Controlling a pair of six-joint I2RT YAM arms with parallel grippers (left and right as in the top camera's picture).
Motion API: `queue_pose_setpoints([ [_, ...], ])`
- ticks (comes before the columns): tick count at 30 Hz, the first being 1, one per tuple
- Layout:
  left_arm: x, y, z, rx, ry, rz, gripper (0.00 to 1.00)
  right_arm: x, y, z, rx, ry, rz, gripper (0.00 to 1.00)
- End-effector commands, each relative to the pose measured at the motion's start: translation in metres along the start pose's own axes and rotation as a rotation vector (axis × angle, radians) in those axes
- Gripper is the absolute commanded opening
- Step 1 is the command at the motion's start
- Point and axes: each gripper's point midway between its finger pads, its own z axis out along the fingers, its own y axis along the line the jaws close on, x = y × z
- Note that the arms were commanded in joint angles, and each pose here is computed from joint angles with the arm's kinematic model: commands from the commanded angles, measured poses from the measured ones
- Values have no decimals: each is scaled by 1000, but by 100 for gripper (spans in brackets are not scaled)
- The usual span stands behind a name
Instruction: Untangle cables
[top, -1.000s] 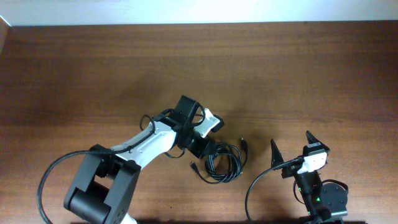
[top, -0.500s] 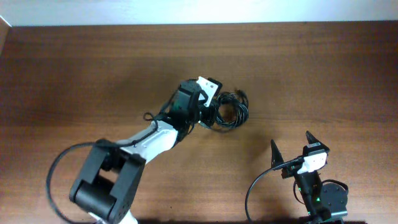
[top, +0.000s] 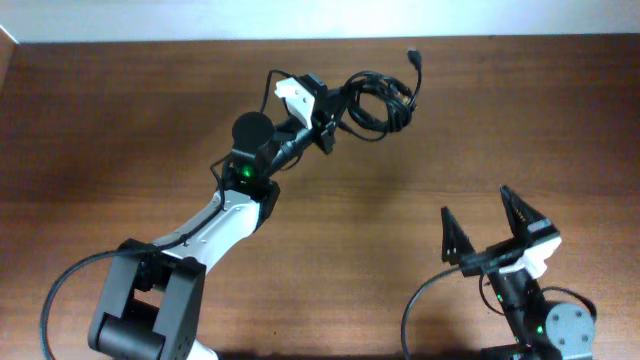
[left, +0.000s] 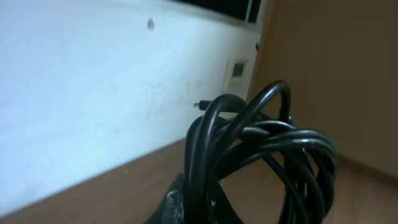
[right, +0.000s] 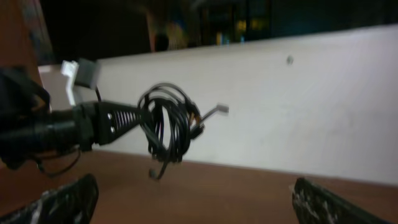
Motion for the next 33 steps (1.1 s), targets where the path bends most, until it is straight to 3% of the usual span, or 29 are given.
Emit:
queue_pose_setpoints([
  [1,-26,-10,-4,32,-43,22,0,-35,9,44,-59,165,57,99],
  [2,-29,-18,-5,73,-44,24,91,-43,16,70,-120,271,44,99],
  [3,-31,-26,-7,111,-41,28,98,-51,19,99,-173,360,29,99],
  [5,-36,-27,-9,114,-48,34,98,-51,14,145,-196,443,67,99],
  [8,-32,-22,-10,102,-34,27,98,-10,33,185,-413,587,190,99],
  [12,-18,-18,-12,106,28,-10,99,9,11,186,-285,647,151,99],
  [13,-15,-18,-12,106,38,-16,91,12,3,186,-239,654,139,99],
  [14,-14,-16,-13,100,41,-16,76,14,-9,189,-166,655,114,99],
  [15,-12,-4,-12,32,44,-9,53,14,-19,190,-113,653,94,99],
  [16,-1,27,-14,-147,80,-33,32,16,-35,191,-24,657,49,99],
  [17,10,45,-19,-258,116,-49,25,22,-43,187,7,682,5,99],
  [18,20,53,-23,-303,160,-17,7,30,-53,183,64,716,-10,99],
  [19,25,54,-24,-301,187,15,0,36,-59,182,94,737,-15,99],
  [23,51,62,-16,-302,305,12,0,48,-75,181,182,766,-25,99],
  [25,71,70,-5,-303,382,-23,37,48,-76,181,182,769,-26,99],
  [26,82,75,1,-298,433,-46,65,48,-76,180,187,771,-27,99],
  [27,91,72,8,-249,483,-51,82,49,-77,180,189,773,-28,99],
  [29,104,76,15,-243,557,-80,91,49,-80,179,212,775,-34,99],
  [33,157,87,26,-223,730,-109,99,50,-86,176,244,786,-45,99],
])
